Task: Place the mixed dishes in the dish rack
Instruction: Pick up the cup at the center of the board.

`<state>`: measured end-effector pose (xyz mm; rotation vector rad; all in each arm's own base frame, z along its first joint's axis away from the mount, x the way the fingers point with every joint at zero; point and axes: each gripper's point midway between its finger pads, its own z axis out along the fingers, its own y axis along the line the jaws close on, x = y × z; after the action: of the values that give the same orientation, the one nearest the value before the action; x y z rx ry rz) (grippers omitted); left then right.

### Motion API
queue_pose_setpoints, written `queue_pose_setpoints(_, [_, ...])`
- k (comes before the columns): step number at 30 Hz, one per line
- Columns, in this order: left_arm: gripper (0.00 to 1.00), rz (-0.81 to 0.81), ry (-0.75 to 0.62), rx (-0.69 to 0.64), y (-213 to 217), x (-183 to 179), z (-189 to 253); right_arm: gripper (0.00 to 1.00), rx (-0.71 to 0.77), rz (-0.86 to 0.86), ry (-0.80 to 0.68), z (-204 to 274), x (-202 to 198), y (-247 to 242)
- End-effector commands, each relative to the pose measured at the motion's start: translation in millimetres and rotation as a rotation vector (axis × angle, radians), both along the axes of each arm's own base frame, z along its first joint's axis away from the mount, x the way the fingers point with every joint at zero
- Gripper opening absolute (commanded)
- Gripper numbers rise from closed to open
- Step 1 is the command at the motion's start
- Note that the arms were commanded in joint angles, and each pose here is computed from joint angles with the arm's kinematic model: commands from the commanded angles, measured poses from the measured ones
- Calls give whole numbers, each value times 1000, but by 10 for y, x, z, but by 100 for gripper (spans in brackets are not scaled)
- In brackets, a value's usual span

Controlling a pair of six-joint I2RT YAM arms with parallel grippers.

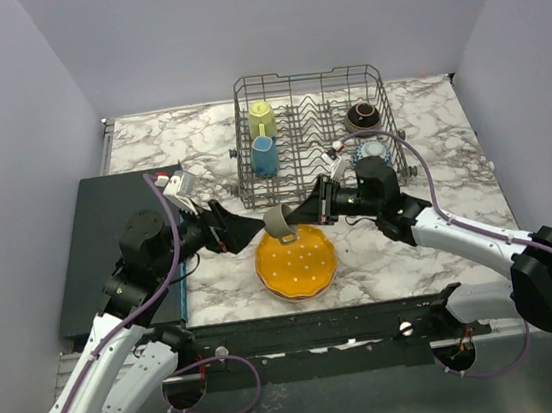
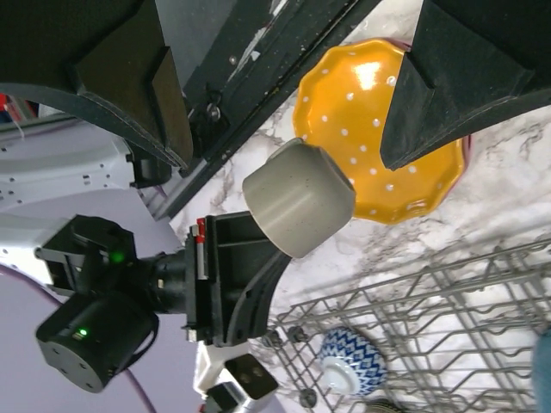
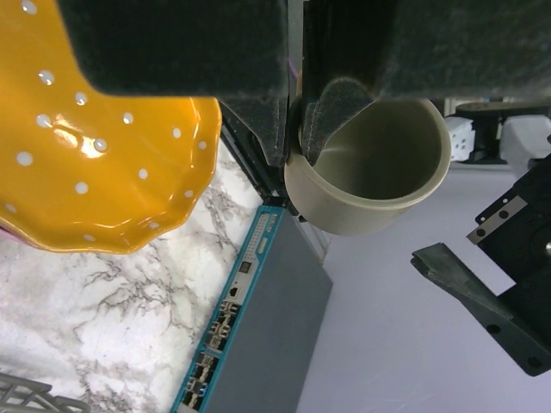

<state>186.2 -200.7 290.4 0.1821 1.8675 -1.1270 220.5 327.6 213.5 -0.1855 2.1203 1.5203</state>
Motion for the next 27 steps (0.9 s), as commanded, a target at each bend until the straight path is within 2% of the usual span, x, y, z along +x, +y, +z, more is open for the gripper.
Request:
queue_pose_setpoints(1, [99, -165, -60, -43, -185, -158, 177, 1, 134, 113, -30, 353, -211, -8])
queue_pose_setpoints(17, [99, -359, -158, -103, -380, -314, 484, 1, 359, 361, 0, 767, -629, -17])
queue_pose_setpoints(27, [99, -423, -194, -150, -418, -411, 643, 1, 404, 327, 68, 852, -515, 47])
